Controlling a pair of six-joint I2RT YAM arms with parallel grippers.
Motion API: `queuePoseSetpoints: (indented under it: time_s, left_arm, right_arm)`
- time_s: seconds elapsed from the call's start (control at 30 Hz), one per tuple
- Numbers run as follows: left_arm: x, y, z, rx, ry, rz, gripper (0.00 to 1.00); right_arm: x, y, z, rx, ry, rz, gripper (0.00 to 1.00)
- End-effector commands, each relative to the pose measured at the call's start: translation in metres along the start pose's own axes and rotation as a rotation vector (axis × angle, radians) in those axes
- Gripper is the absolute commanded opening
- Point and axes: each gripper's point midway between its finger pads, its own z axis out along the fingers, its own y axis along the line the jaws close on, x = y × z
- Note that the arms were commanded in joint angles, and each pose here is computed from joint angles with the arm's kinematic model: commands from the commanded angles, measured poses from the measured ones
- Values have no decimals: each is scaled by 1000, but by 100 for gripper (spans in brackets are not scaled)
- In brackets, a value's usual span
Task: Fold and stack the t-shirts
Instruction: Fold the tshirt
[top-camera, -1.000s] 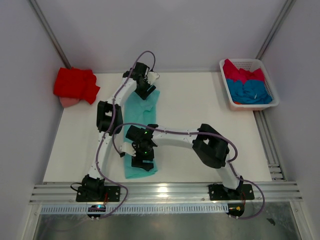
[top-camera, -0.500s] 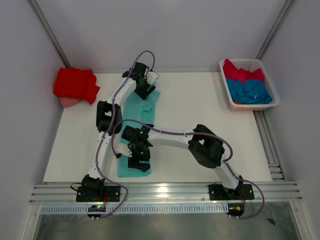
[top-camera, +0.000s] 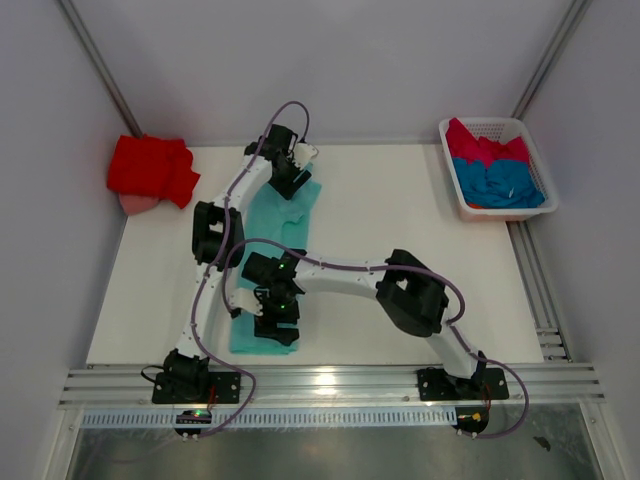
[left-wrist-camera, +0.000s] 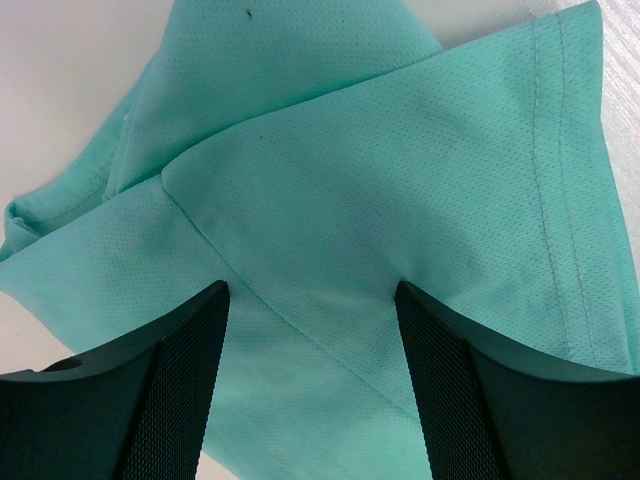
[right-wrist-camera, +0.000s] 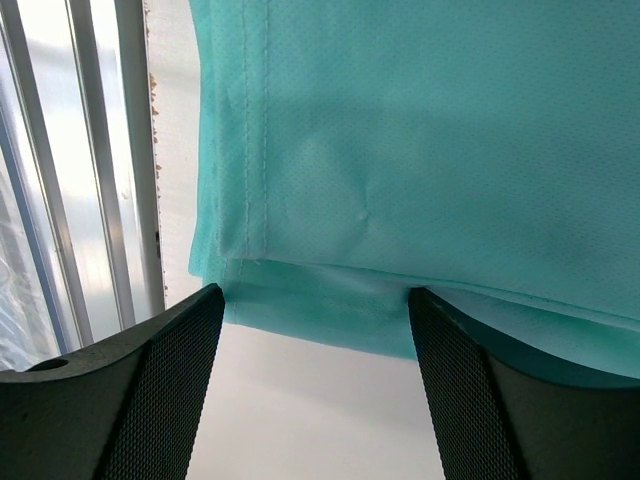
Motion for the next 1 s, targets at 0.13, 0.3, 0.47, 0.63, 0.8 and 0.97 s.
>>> queuePoseSetpoints:
  time_s: [0.13, 0.3, 0.47, 0.63, 0.8, 0.97]
  left_arm:
    - [37, -31, 14, 94, 131, -6, 70]
    - [35, -31, 13, 97, 121, -11, 70]
    - [30, -30, 9, 93, 107, -15, 70]
    - [13, -25, -3, 76, 51, -31, 71]
    - [-13, -10, -35, 14, -24, -37, 72]
    - [-47, 12, -97, -81, -137, -67, 79]
  right_arm:
    - [-33, 4, -11, 60, -45, -38, 78]
    - [-41, -2, -32, 137, -59, -25, 79]
    - [-42, -3, -48, 175, -61, -14, 79]
    - [-41, -17, -71, 305, -81, -21, 79]
    - [-28, -32, -95, 425, -104, 15, 79]
    - [-10, -62, -124, 602, -140, 97, 80]
